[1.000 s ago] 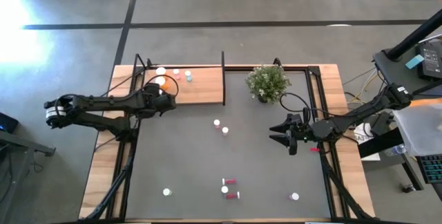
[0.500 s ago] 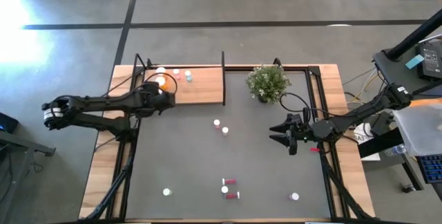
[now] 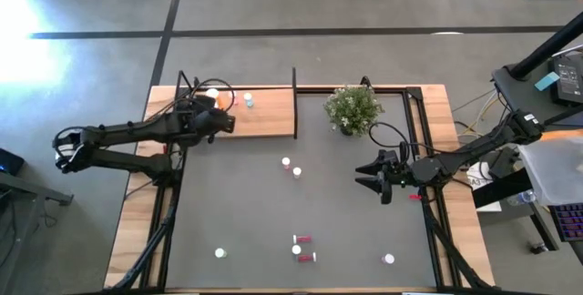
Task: Pick and place medicine bottles onto shelf by color
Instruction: Put the top small pink bottle on the shelf aligned with the other small pink bottle
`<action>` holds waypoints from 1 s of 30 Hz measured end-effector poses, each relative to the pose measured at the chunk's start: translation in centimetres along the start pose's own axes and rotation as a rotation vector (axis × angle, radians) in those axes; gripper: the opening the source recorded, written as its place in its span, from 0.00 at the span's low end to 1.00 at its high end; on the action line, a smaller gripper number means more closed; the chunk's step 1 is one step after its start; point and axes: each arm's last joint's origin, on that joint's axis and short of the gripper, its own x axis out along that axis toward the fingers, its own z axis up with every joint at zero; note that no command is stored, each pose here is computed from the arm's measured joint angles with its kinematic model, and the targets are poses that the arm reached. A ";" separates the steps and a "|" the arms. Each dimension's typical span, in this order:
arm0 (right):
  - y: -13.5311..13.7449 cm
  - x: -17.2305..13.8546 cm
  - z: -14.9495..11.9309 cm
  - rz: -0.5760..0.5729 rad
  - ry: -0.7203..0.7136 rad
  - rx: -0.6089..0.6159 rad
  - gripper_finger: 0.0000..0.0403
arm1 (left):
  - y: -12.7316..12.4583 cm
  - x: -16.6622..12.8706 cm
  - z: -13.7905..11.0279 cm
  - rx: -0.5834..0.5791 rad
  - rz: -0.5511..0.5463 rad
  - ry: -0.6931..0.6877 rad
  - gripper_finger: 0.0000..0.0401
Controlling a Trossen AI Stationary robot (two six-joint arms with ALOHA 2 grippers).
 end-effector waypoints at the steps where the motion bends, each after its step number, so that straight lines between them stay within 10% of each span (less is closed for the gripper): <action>1: 0.0 0.0 0.0 0.000 0.001 0.000 0.50 | -0.2 -0.2 0.4 0.009 -0.012 -0.009 0.61; 19: 0.0 0.0 0.0 -0.001 0.001 -0.001 0.50 | -8.2 0.0 1.3 0.177 -0.713 0.095 0.61; 30: 0.0 0.0 0.0 0.000 0.001 -0.001 0.50 | -14.1 -0.5 -2.8 0.413 -0.862 0.031 0.61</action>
